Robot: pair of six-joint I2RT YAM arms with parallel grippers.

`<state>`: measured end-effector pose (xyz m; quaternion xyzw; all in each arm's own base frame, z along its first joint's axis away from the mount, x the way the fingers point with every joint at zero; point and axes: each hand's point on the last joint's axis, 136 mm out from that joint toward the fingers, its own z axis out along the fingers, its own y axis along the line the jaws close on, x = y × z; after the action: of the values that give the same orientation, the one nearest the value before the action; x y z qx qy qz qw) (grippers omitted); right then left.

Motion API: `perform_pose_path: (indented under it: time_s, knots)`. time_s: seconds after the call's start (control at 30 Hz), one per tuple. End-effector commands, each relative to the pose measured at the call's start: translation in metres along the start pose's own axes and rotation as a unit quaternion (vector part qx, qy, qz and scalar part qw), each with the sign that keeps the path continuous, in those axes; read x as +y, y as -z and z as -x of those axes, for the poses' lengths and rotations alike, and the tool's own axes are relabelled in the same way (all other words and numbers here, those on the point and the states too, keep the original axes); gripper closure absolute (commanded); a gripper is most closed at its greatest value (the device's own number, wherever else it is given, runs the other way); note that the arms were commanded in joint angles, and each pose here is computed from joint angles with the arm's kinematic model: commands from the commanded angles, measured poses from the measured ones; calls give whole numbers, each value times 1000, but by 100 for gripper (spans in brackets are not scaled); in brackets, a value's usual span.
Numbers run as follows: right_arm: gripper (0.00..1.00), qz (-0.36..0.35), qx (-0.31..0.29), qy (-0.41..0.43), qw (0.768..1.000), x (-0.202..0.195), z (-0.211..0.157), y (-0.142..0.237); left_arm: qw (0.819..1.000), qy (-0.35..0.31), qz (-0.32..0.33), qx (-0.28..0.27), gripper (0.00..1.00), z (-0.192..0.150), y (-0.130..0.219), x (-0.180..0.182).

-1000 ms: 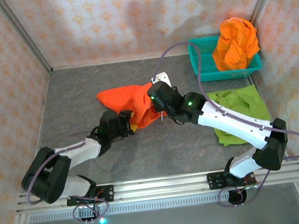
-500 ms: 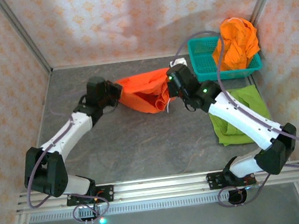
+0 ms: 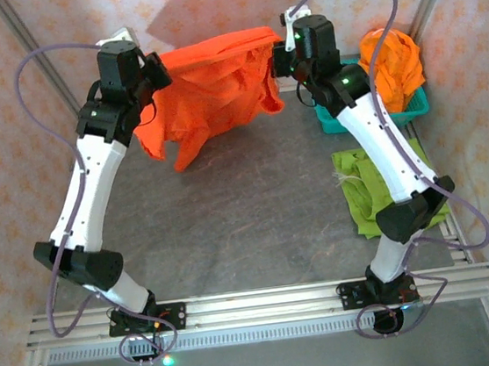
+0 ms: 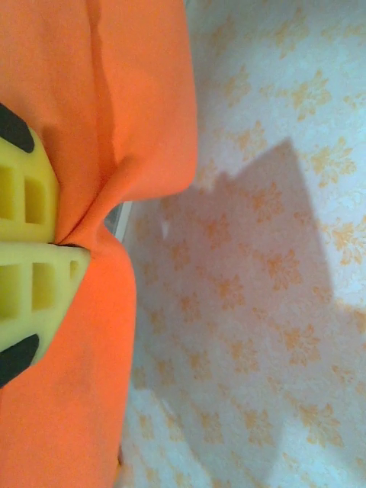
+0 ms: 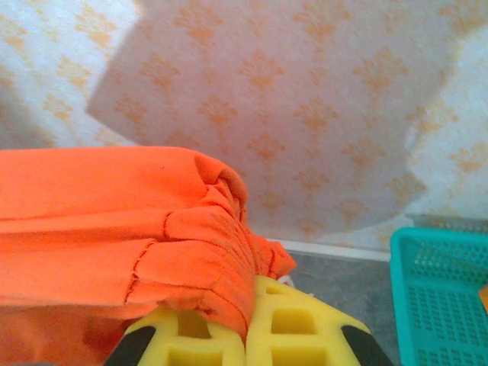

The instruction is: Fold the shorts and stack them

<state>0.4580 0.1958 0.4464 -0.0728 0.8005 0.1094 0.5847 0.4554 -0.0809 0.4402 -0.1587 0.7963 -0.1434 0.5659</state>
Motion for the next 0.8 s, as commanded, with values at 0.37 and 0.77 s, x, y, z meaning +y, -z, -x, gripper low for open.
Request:
perform_pose_path:
  time_s: [0.37, 0.77]
  knots:
    - [100, 100, 113, 81, 985, -13, -208, 85, 988, -95, 63, 101, 66, -271, 87, 81]
    - [100, 48, 212, 85, 972, -35, -295, 100, 968, 65, 171, 169, 7, -322, 127, 145]
